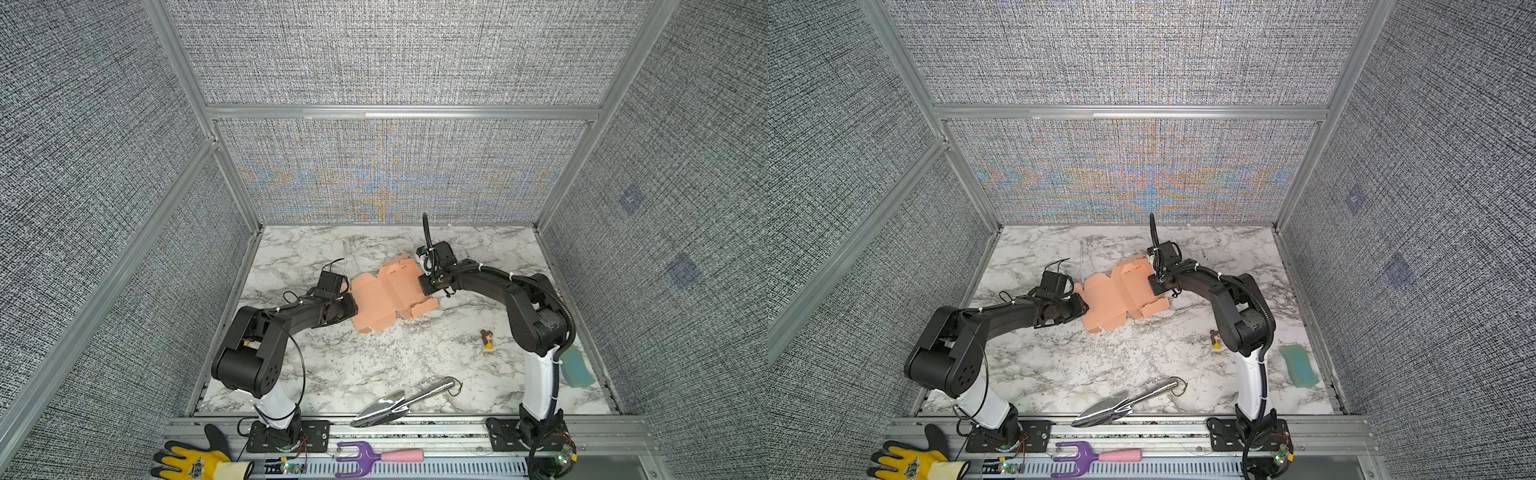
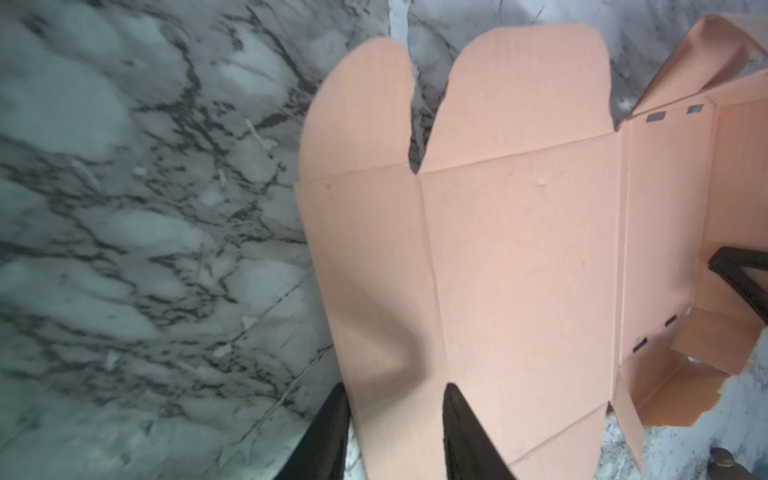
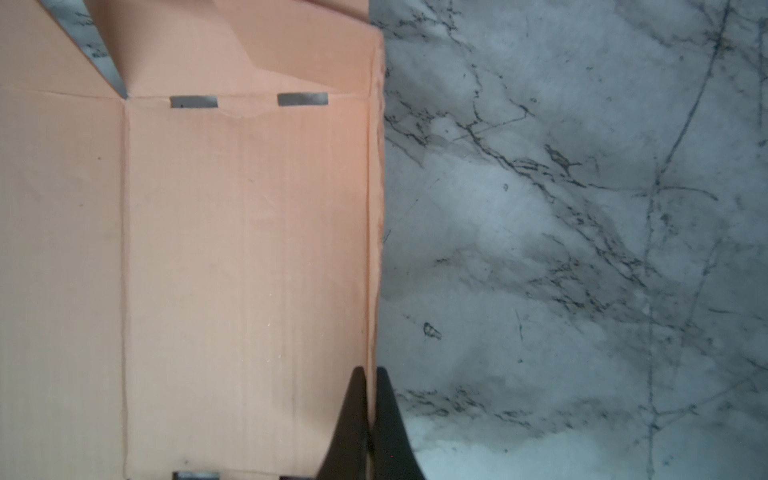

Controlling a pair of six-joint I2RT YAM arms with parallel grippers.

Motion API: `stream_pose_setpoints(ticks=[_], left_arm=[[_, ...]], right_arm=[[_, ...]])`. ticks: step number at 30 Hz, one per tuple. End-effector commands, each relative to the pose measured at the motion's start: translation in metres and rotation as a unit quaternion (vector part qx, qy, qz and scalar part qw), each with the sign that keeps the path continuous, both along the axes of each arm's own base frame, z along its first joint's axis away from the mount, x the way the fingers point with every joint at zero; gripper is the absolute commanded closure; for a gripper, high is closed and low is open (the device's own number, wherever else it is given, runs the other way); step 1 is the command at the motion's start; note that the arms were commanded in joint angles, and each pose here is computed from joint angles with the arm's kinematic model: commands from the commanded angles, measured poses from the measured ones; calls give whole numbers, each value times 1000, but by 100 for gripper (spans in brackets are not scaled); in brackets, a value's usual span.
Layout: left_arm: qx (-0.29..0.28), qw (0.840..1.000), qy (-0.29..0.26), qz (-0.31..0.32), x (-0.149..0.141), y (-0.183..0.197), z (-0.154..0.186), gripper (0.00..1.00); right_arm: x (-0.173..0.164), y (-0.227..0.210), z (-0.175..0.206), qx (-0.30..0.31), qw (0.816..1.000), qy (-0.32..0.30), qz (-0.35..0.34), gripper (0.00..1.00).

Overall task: Assemble paper box
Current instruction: First fold the bottom flaps of a flat cardboard box at the center of the table.

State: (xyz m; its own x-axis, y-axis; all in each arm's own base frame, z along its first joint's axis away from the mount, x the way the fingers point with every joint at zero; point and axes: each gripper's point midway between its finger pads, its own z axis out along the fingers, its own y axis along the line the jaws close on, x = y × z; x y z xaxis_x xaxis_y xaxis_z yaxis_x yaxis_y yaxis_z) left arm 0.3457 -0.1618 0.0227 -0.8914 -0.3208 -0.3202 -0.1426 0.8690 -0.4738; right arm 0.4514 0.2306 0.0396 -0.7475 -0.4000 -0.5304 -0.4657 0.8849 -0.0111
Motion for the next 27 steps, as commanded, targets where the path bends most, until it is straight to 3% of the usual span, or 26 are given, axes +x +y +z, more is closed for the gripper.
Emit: stream_pose_setpoints(ticks=[1,5,14,27], left_arm=[[-24,1000,-11,4,2,-5,9,65],[-38,999,-29,5,7,-8,20,73],[-61,997,-53,22,14,-7,35,76],[-38,995,24,90,-8,20,-4,72]], right_arm=[[0,2,0,2,1000,-1,-1,97],[0,3,-3,1,1000,2,0,97],[-1,3,-6,-3,1000,4,1,97],[-4,3,-7,-2,1000,1,3,97]])
